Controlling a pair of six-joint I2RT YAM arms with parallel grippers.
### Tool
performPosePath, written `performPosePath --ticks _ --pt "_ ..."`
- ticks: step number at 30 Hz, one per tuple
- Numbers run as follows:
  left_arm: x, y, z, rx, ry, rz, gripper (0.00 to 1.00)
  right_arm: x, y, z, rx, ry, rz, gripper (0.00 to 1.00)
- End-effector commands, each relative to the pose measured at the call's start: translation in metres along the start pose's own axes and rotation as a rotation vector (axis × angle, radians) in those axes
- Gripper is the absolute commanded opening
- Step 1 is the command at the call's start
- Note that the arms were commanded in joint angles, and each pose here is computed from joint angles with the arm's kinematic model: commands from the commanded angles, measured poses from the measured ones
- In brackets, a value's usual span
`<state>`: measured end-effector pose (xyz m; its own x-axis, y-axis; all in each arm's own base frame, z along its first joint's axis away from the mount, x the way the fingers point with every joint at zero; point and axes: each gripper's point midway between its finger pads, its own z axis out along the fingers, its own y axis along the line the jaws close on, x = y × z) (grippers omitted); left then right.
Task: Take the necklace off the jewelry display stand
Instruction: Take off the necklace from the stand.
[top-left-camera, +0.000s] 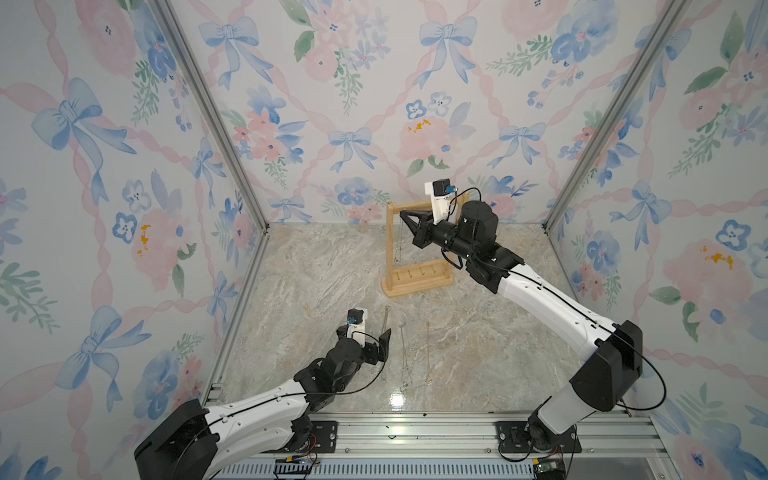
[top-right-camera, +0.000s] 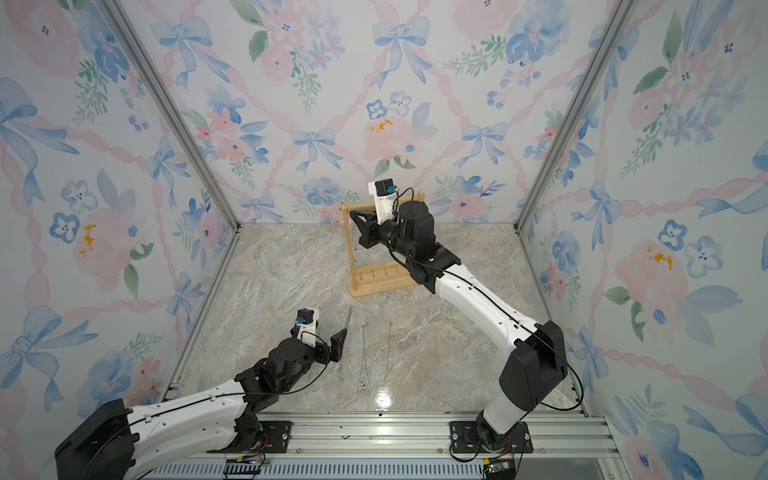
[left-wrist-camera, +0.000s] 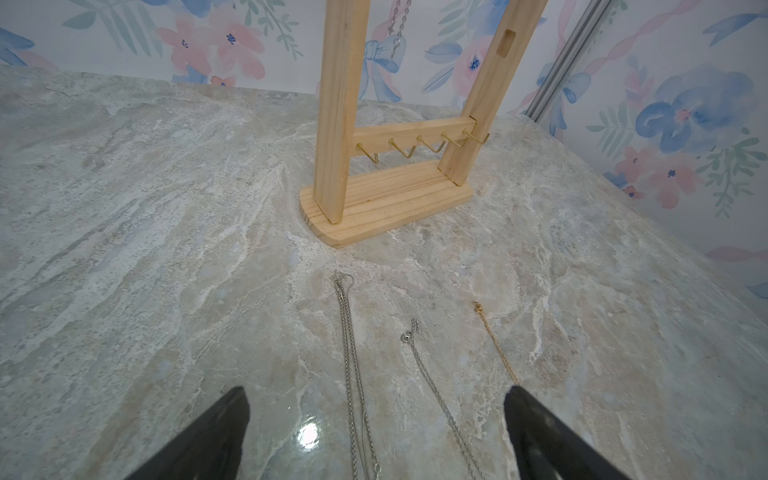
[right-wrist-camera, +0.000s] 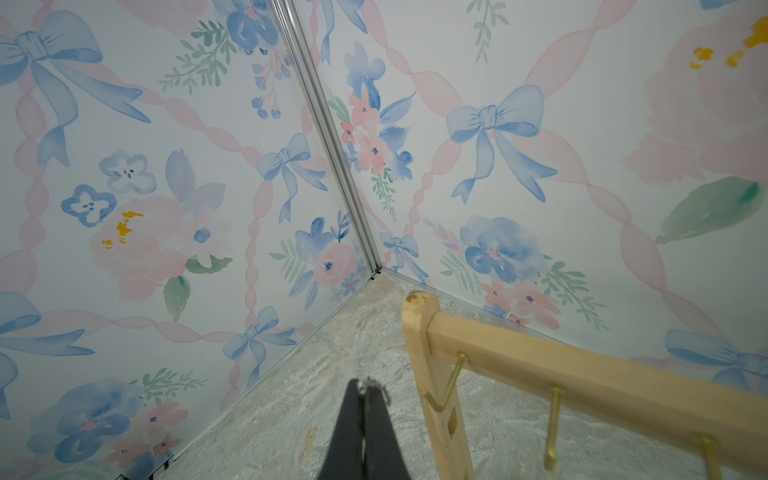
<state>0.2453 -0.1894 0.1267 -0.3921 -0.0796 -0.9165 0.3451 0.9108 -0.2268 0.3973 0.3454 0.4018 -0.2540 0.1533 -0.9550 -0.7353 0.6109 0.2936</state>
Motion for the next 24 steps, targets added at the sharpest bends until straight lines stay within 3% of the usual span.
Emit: performPosePath --ticks 1,17,24 --pt "-0.006 0.003 0.000 -0.014 -0.022 -0.006 0.98 -0.016 0.018 -0.013 -0.032 -0.021 -0.025 0.00" --pt "-0.017 0.013 -0.011 -0.040 -0.094 -0.026 0.98 -0.016 0.041 -0.083 -0.049 -0.042 -0.005 0.00" --pt "-0.022 0.012 -0.016 -0.022 -0.122 -0.026 0.98 0.008 0.044 -0.124 -0.043 -0.012 0.026 0.00"
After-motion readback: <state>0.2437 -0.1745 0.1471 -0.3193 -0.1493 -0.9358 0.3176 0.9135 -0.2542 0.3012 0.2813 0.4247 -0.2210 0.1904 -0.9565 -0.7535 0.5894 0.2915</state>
